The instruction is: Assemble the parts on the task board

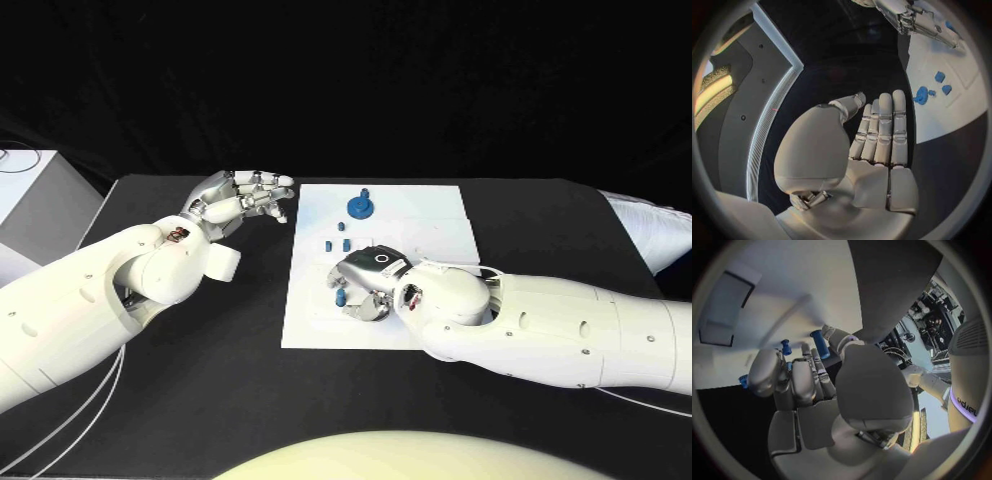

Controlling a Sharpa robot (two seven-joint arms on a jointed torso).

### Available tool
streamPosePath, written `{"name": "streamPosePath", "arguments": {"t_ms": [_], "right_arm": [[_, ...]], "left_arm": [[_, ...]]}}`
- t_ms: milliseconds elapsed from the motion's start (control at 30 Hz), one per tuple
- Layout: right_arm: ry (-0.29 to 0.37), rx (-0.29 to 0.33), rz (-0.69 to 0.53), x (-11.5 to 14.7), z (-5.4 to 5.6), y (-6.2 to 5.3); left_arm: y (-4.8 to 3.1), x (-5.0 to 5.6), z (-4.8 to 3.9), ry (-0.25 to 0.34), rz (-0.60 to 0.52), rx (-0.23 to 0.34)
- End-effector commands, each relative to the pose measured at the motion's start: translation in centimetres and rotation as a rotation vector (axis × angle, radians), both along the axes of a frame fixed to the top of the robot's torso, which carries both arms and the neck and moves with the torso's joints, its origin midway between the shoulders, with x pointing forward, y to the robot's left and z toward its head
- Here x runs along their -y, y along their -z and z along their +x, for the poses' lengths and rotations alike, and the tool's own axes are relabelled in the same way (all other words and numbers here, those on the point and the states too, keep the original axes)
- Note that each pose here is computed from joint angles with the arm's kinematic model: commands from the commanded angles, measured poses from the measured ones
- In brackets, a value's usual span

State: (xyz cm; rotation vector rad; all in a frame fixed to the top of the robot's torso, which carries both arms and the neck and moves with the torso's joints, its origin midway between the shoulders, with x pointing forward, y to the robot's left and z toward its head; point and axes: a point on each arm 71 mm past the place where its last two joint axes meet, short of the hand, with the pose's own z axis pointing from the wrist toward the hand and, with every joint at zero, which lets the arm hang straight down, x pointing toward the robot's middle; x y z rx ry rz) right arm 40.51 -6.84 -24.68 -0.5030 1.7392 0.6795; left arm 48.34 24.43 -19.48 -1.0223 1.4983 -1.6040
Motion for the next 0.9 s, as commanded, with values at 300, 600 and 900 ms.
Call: {"name": "streamPosePath", "arguments": {"t_ms": [300,600,900], "right_arm": [[0.007,0.043,0.057,0.3,0.0,-0.5],[0.06,0.026,0.195,2.4,0.3,-2.4],[0.19,-0.19,0.404,7.8,1.9,-5.5]], "left_arm": [[-0.01,0.2,-0.07,0.018,-0.008,0.002],[0.16,0.2,-0.07,0.017,-0.008,-0.002],[0.76,0.1,-0.25,0.014,-0.008,-0.014]]}}
